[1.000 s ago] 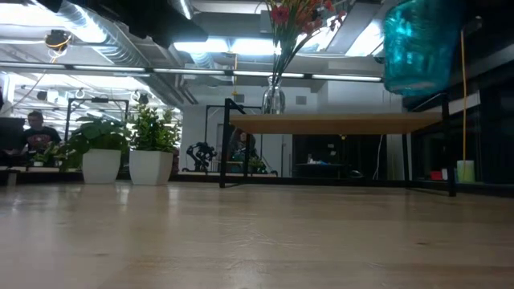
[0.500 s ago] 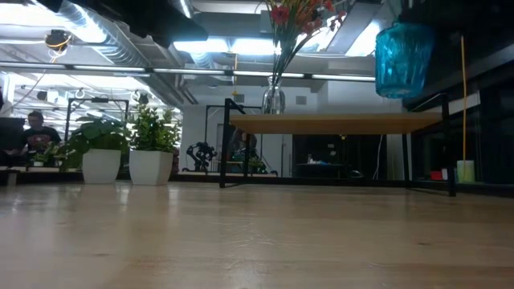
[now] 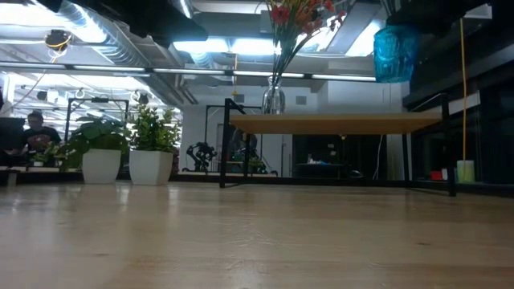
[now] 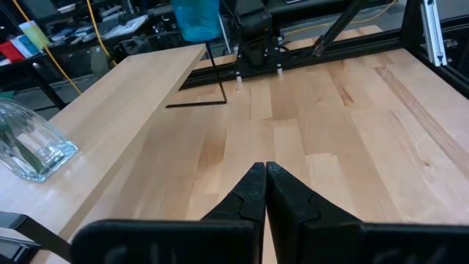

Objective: Pick and place flowers into a vace then onto a shelf
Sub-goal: Put the blue vase on the shelf

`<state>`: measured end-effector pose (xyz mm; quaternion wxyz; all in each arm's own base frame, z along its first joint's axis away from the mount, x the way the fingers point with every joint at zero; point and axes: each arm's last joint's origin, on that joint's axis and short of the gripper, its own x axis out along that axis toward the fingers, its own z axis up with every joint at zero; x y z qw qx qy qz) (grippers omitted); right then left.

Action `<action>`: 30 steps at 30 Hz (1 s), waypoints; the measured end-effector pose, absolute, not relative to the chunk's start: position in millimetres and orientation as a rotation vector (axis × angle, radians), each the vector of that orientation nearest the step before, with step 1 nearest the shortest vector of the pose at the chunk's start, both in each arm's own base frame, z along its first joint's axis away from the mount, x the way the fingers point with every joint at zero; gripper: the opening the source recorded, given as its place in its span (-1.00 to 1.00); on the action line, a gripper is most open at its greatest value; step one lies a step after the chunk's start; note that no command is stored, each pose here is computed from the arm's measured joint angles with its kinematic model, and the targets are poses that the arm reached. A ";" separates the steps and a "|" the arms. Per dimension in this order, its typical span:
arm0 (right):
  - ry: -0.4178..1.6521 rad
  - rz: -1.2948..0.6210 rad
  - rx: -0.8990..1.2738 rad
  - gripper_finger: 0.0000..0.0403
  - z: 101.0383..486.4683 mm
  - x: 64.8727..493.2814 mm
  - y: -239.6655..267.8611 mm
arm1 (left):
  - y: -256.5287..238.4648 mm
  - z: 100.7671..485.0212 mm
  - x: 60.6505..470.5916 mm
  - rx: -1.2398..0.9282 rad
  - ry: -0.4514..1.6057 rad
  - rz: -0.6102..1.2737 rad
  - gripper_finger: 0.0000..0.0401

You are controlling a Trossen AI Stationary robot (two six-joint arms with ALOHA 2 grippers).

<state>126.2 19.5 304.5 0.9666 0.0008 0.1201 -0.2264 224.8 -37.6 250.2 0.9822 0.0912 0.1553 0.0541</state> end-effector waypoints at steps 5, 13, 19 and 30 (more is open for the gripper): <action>0.221 -0.532 0.013 -0.29 307.8 113.4 6.8 | -37.6 250.1 224.8 0.185 0.313 0.109 -0.96; 0.229 -0.678 0.015 -0.29 307.2 102.3 -9.4 | -37.6 250.1 224.8 0.218 0.315 0.104 -0.96; 0.234 -0.766 0.021 -0.29 306.9 101.3 -18.2 | -37.6 250.1 224.8 0.219 0.315 0.104 -0.97; 0.141 -0.691 0.020 -0.29 317.7 102.7 -18.4 | -37.6 250.1 224.8 0.220 0.315 0.103 -0.97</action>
